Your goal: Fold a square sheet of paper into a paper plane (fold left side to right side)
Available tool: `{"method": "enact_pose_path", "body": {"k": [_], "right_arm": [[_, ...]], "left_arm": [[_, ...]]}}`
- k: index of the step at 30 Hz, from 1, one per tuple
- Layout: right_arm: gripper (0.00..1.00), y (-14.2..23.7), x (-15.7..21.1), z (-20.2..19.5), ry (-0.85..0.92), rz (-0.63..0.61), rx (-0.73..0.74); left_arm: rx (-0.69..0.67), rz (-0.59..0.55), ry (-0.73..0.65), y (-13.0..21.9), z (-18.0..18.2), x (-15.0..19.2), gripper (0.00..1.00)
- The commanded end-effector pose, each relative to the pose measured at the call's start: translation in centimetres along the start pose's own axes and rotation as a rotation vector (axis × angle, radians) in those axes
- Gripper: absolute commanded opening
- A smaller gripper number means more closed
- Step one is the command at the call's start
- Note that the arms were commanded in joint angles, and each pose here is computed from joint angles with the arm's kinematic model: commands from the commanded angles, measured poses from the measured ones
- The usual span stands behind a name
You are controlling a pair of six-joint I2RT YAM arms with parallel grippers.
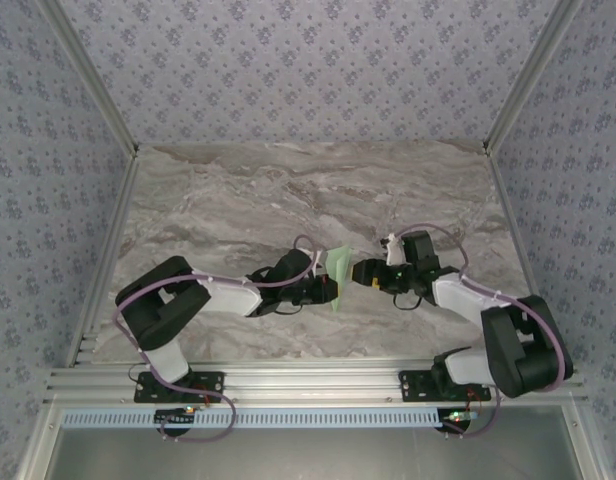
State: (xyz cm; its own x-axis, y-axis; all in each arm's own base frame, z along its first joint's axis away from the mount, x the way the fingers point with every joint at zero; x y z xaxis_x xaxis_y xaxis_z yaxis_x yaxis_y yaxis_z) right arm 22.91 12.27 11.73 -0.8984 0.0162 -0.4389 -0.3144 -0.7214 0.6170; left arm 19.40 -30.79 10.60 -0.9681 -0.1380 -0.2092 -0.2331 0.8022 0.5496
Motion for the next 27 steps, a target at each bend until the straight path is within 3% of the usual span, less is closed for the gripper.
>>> {"method": "enact_pose_path", "body": {"k": [1, 13, 27], "right_arm": [[0.71, -0.9, -0.7, 0.8, 0.024, -0.025, -0.08], [0.65, -3.0, -1.4, 0.3, 0.025, -0.011, -0.06], [0.55, -4.8, -2.2, -0.7, -0.017, -0.002, -0.006]], "left_arm": [[0.084, 0.002, 0.048, -0.2, -0.2, -0.2, 0.04], [0.177, -0.013, 0.188, -0.8, 2.1, -0.5, 0.03], [0.192, -0.016, 0.212, -1.0, 2.6, -0.4, 0.02]]}}
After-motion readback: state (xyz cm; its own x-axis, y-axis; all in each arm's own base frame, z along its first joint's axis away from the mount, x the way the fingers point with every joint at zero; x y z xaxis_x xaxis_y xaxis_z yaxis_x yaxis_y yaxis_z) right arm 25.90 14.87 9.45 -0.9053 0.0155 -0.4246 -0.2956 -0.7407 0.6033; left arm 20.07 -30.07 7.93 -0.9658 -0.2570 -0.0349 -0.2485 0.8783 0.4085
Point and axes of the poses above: each hand's point on the last joint's axis, 136 mm out from that joint toward the fingers, its own y axis back along the fingers, its own z axis along the line the jaws close on, x = y × z, the point moved 9 cm from there along y, back along the fingers, and after that the axes turned 10 degrees about y, right-handed, at the moved point
